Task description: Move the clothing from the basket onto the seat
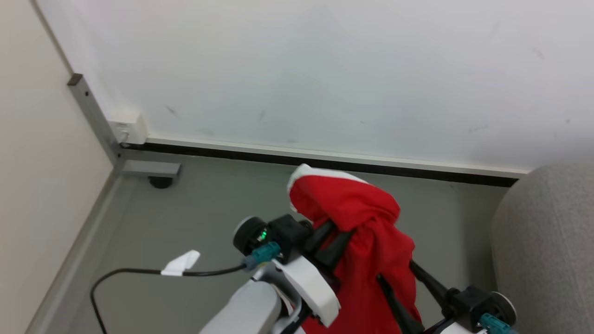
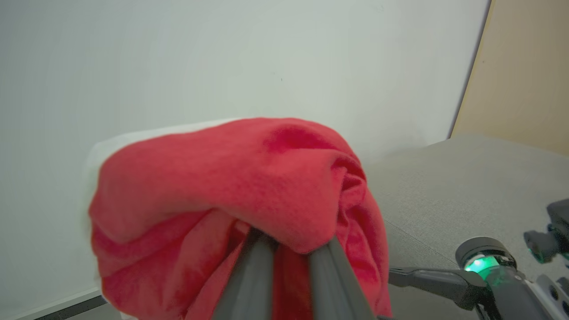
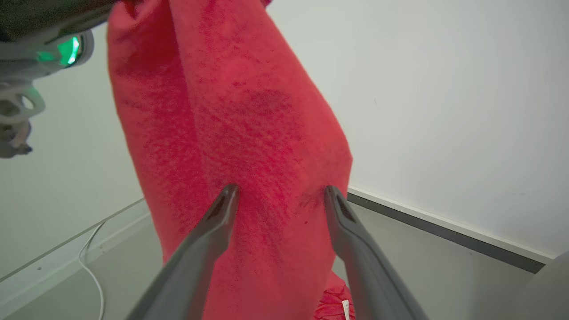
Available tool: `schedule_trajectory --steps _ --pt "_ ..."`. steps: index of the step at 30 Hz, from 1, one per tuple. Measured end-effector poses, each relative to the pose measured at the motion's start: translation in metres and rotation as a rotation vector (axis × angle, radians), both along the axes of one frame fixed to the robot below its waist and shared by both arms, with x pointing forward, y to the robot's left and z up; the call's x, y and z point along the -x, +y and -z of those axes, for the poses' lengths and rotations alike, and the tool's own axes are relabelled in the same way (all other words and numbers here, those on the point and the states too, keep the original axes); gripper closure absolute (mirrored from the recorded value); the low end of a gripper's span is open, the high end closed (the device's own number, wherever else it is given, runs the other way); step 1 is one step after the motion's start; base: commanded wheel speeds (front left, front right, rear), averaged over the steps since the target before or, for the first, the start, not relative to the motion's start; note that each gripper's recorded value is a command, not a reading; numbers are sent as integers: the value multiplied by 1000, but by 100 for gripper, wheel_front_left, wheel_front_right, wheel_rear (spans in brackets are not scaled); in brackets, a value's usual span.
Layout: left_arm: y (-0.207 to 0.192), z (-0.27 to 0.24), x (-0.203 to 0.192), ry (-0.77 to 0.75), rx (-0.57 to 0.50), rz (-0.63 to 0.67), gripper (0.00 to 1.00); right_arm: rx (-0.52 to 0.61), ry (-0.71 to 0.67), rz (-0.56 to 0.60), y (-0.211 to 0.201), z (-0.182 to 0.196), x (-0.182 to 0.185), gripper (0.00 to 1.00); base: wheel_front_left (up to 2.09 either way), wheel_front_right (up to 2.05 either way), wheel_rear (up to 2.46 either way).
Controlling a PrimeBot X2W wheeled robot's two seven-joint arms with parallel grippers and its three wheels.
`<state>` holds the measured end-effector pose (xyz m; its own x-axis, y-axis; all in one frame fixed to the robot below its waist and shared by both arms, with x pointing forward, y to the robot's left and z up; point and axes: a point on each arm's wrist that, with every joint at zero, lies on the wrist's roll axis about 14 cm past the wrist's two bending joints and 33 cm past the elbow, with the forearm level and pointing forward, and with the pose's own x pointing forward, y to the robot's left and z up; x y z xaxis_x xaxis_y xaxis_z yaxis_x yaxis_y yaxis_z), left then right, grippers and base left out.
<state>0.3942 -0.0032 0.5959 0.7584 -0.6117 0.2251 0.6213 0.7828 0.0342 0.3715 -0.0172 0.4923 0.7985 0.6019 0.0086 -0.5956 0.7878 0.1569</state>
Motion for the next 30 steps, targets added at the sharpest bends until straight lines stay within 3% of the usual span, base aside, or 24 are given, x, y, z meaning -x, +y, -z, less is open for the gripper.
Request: schedule_trajectory --steps 9,21,22,24,30 --pt "-8 14 30 38 -33 47 100 33 36 -136 37 9 8 0 0 0 0" --pt "-14 25 46 80 -52 82 100 57 -34 -265 66 -8 14 0 0 0 0" --pt "-14 26 45 81 -53 80 100 58 -38 -268 67 -8 14 11 0 0 0" --pt "-13 26 43 83 -53 79 100 57 -40 -270 66 -9 14 100 0 0 0" --pt "-9 27 36 88 -46 65 100 47 -53 -276 66 -13 15 100 0 0 0"
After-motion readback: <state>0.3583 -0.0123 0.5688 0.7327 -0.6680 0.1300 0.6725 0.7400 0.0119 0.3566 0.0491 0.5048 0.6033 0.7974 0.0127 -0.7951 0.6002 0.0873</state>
